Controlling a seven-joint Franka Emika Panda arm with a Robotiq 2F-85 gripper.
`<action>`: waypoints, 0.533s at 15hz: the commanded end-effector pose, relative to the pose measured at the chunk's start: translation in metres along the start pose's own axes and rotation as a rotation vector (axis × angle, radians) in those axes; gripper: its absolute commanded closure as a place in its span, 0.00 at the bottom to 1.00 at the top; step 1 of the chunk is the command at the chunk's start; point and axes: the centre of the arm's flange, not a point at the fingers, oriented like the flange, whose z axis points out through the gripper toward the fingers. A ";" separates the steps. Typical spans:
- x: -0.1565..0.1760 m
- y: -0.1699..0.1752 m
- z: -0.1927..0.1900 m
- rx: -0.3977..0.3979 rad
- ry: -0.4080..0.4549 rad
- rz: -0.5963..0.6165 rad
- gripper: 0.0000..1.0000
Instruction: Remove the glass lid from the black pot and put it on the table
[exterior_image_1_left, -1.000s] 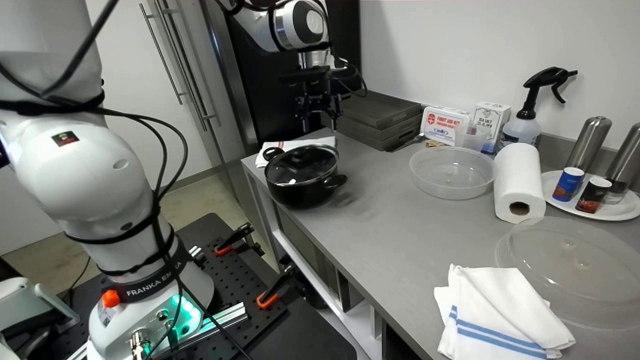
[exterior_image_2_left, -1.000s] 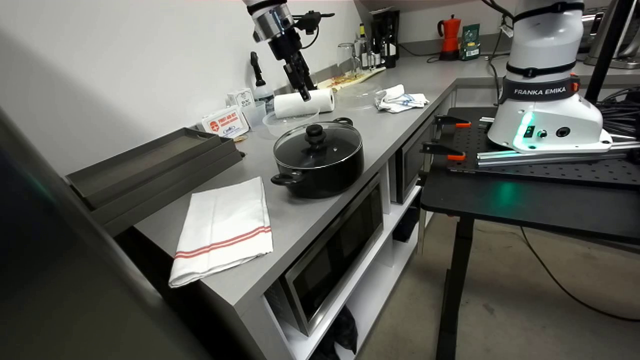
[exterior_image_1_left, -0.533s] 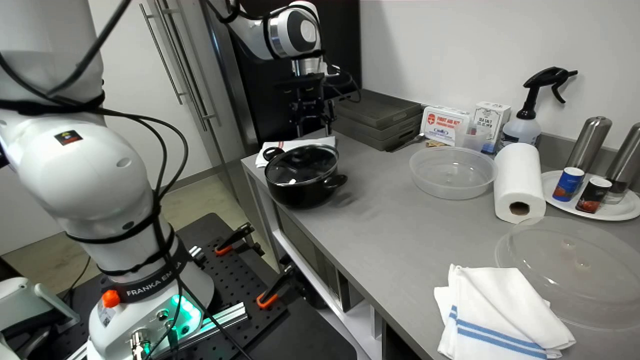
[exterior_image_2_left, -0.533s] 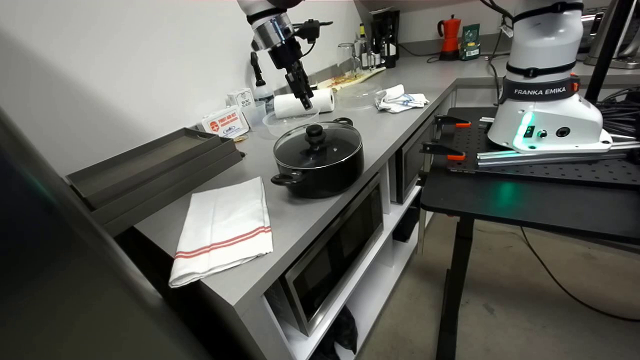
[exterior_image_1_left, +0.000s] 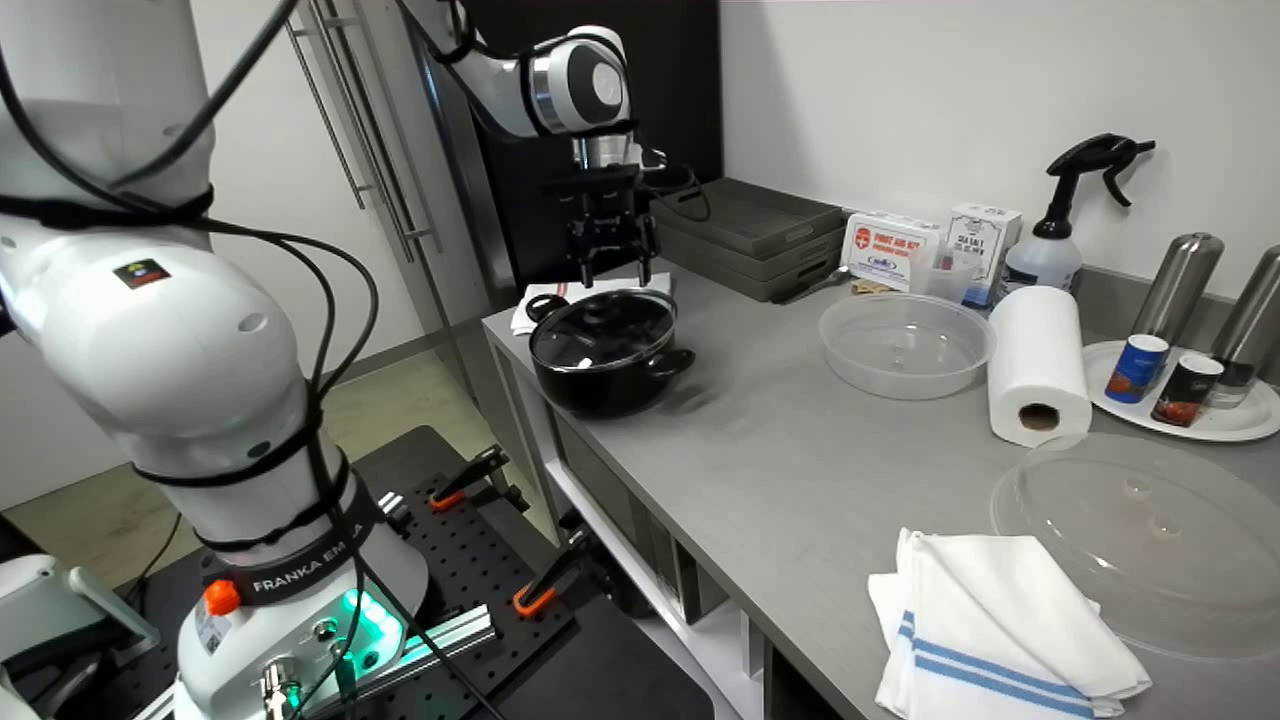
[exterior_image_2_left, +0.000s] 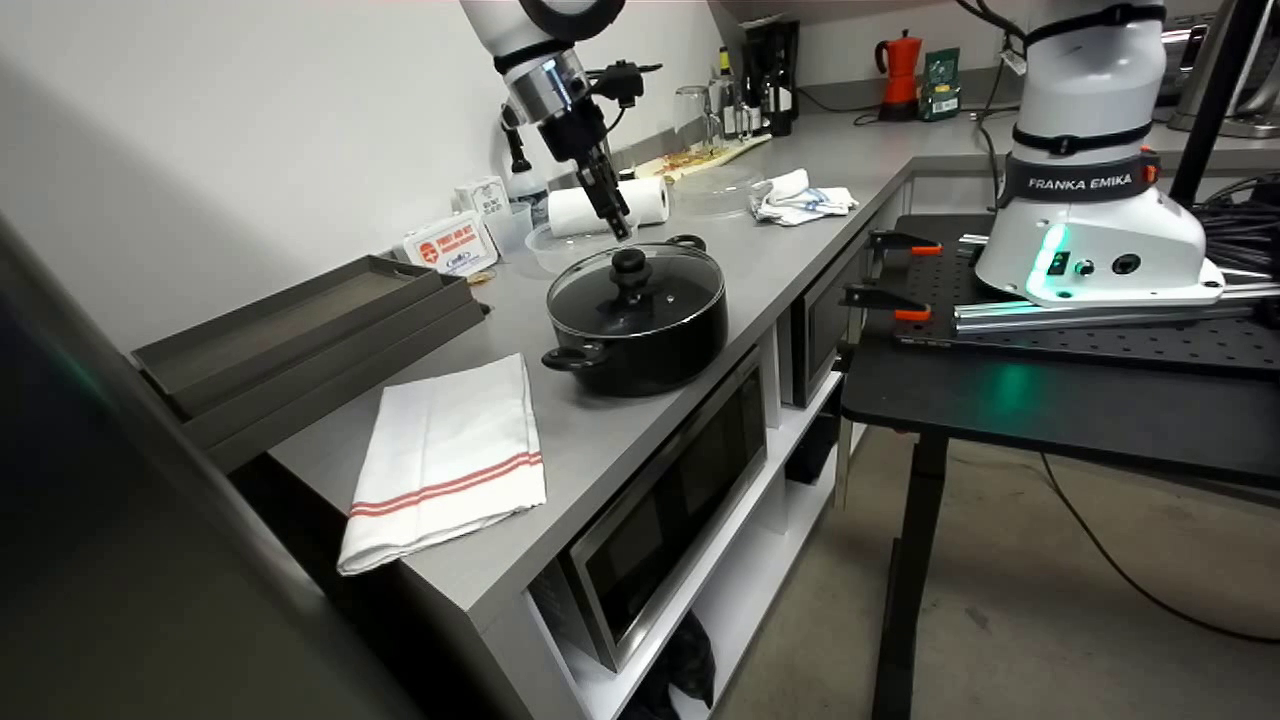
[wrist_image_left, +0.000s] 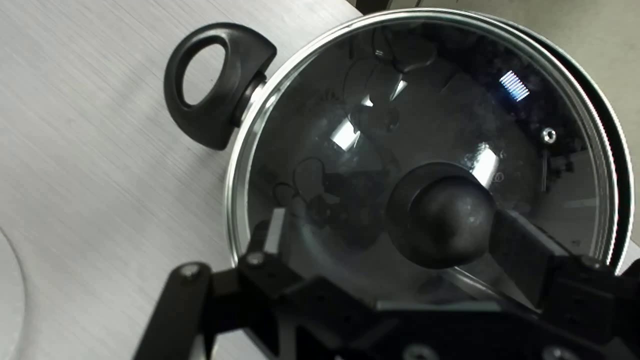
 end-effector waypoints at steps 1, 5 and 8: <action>0.010 -0.012 0.020 -0.014 -0.015 -0.044 0.00; 0.014 -0.023 0.035 -0.014 -0.040 -0.069 0.00; 0.018 -0.028 0.041 -0.016 -0.049 -0.083 0.00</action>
